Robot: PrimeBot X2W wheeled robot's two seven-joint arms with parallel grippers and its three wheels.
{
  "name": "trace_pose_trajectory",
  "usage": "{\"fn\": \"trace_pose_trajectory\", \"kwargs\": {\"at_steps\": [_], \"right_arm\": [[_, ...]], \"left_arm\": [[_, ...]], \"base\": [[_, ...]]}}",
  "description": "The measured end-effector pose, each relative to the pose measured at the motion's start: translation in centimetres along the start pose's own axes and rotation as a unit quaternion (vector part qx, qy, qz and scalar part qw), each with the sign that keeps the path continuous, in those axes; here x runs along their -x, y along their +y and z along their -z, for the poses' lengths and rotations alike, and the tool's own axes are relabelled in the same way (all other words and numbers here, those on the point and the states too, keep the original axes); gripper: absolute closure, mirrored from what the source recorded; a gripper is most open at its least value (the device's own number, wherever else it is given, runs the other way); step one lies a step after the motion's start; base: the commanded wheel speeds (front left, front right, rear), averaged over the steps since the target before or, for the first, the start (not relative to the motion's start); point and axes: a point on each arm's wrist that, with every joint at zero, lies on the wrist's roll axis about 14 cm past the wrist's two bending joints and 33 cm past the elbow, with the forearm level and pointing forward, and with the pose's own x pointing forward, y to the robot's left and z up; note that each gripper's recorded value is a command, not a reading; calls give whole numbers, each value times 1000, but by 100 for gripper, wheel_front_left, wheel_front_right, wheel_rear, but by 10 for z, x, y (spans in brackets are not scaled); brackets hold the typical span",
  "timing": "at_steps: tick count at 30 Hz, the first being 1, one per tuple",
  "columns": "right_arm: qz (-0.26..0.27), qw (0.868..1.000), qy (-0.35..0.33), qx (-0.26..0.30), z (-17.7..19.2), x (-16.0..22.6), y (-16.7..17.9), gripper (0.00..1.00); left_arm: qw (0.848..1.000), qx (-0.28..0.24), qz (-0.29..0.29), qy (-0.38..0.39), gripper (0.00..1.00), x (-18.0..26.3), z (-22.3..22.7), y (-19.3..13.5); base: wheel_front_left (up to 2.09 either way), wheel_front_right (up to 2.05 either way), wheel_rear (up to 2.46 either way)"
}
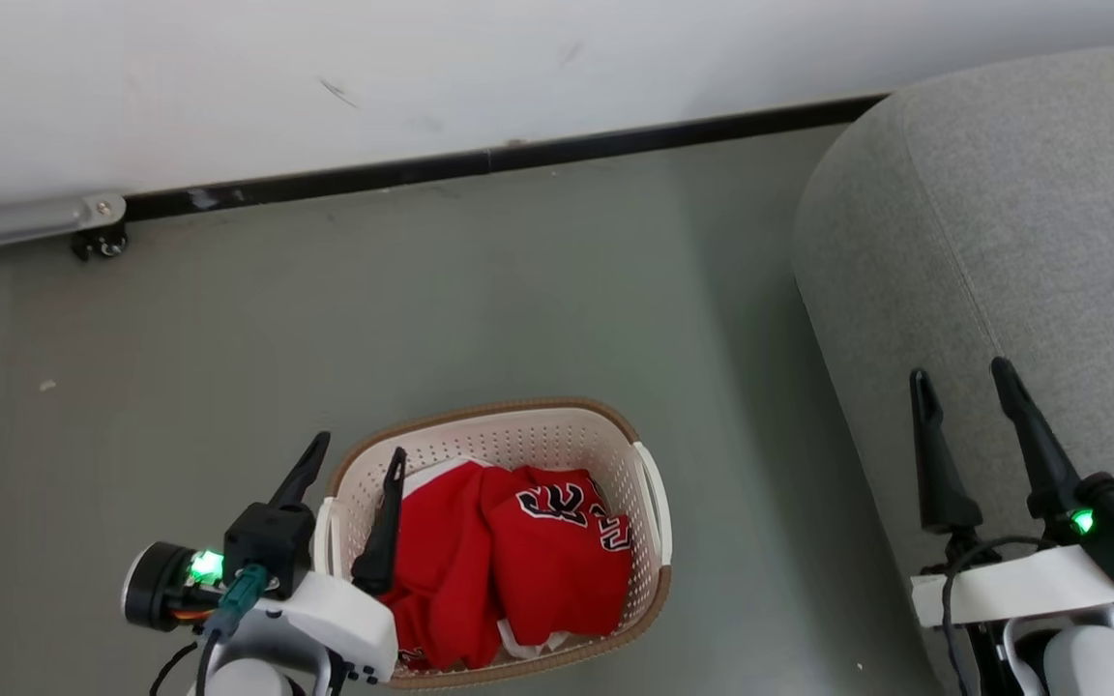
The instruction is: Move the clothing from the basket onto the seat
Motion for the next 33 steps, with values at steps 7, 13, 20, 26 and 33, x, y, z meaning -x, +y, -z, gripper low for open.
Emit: {"fn": "trace_pose_trajectory", "kwargs": {"at_steps": [7,13,20,26,33], "right_arm": [[14,1000,1,2,3,-12,-10,0],[21,1000,-7,6,1,-26,-16,0],[24,1000,-6,7,6,-42,-19,0],[24,1000,-10,8,8,-58,-20,0],[19,1000,-12,10,14,-77,-19,0]], "left_arm": [[998,-14,49,46,0,-21,29,-23],[992,-27,78,93,0,-32,62,-35],[987,-34,100,124,0,-48,88,-45],[980,-44,125,150,0,-60,112,-53],[973,-45,144,174,0,-72,137,-65]], "base": [[0,0,0],[0,0,0],[0,0,0],[0,0,0],[0,0,0]]}}
